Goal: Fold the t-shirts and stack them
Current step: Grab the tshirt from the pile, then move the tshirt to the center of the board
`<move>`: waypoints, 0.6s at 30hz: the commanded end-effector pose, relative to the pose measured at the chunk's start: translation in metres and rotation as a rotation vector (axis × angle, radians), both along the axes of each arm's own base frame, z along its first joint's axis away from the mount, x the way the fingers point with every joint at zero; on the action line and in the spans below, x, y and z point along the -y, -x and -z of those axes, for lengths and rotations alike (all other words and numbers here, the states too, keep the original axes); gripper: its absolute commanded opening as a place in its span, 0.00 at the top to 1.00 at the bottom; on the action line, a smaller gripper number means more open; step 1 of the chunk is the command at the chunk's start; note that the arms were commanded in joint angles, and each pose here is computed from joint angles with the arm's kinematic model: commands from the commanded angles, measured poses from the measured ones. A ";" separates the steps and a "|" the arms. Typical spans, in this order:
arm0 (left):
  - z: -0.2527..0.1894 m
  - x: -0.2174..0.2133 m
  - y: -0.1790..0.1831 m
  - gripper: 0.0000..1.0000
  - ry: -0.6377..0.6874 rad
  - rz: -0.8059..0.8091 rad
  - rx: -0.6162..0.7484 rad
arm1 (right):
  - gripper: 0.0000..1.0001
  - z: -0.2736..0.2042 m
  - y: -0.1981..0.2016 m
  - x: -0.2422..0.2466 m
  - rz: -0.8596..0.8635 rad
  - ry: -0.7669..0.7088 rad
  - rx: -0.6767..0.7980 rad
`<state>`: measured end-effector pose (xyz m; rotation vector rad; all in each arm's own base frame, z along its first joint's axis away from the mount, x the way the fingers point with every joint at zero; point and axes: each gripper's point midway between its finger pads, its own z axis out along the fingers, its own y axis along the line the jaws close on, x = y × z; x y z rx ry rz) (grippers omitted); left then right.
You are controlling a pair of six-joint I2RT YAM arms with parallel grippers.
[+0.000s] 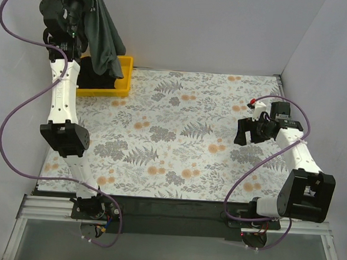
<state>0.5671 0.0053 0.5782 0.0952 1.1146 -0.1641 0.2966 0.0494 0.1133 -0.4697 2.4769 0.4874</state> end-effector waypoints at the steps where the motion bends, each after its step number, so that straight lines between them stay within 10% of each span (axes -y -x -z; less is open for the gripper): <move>1: -0.036 0.067 0.058 1.00 -0.009 0.261 0.047 | 0.02 -0.012 -0.001 -0.002 -0.010 -0.012 0.045; 7: -0.046 0.153 0.141 1.00 0.001 0.547 0.005 | 0.02 -0.019 -0.001 -0.004 -0.014 -0.021 0.062; 15: 0.047 0.177 0.174 1.00 0.230 0.707 -0.347 | 0.02 -0.036 -0.004 -0.004 -0.027 -0.019 0.094; 17: 0.071 0.161 0.183 0.90 0.224 0.620 -0.396 | 0.02 -0.044 -0.006 -0.006 -0.041 -0.022 0.112; 18: 0.090 0.152 0.182 0.63 0.177 0.567 -0.414 | 0.02 -0.047 -0.004 -0.006 -0.049 -0.020 0.112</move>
